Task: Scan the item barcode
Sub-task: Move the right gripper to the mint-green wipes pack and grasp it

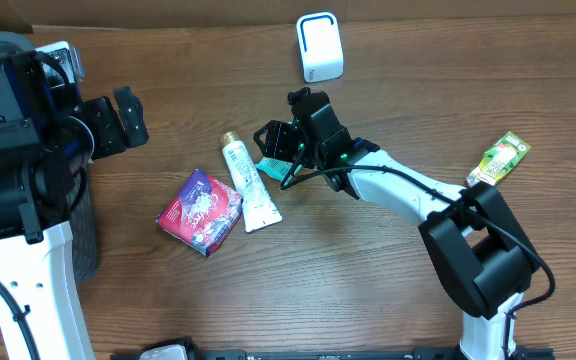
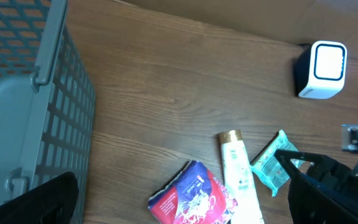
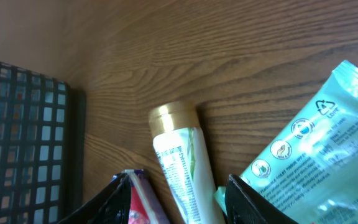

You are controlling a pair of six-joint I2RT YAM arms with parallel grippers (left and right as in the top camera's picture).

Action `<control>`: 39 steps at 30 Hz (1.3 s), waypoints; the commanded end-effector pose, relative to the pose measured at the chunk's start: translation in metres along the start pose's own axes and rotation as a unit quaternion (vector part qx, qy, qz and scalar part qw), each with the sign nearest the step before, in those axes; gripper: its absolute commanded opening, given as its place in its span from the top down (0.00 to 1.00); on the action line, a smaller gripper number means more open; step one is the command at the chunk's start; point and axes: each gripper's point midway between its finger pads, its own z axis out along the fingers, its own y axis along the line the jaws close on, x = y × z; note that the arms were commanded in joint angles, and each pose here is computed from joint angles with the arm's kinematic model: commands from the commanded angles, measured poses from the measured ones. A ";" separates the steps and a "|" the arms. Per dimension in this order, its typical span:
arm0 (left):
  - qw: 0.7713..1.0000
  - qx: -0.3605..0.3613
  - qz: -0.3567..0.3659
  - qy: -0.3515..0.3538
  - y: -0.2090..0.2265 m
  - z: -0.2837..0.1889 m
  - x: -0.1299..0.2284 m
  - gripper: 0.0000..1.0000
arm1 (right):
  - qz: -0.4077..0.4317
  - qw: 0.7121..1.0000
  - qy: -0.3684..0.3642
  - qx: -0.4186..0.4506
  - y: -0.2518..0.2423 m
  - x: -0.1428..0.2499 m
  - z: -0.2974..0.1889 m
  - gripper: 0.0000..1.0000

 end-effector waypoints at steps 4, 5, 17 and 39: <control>1.000 -0.005 -0.002 -0.007 0.002 -0.003 -0.004 0.00 | -0.001 0.999 0.036 0.000 -0.012 0.024 0.019 0.50; 1.000 -0.005 -0.002 -0.007 0.002 -0.003 -0.004 0.00 | 0.000 0.999 0.043 0.001 -0.012 0.029 0.020 0.50; 1.000 -0.005 -0.002 -0.007 0.002 -0.003 -0.004 0.00 | 0.038 0.987 0.125 0.095 -0.056 0.071 0.009 0.49; 1.000 -0.005 -0.002 -0.007 0.002 -0.003 -0.004 0.00 | 0.032 0.985 0.136 0.097 -0.099 -0.011 -0.044 0.29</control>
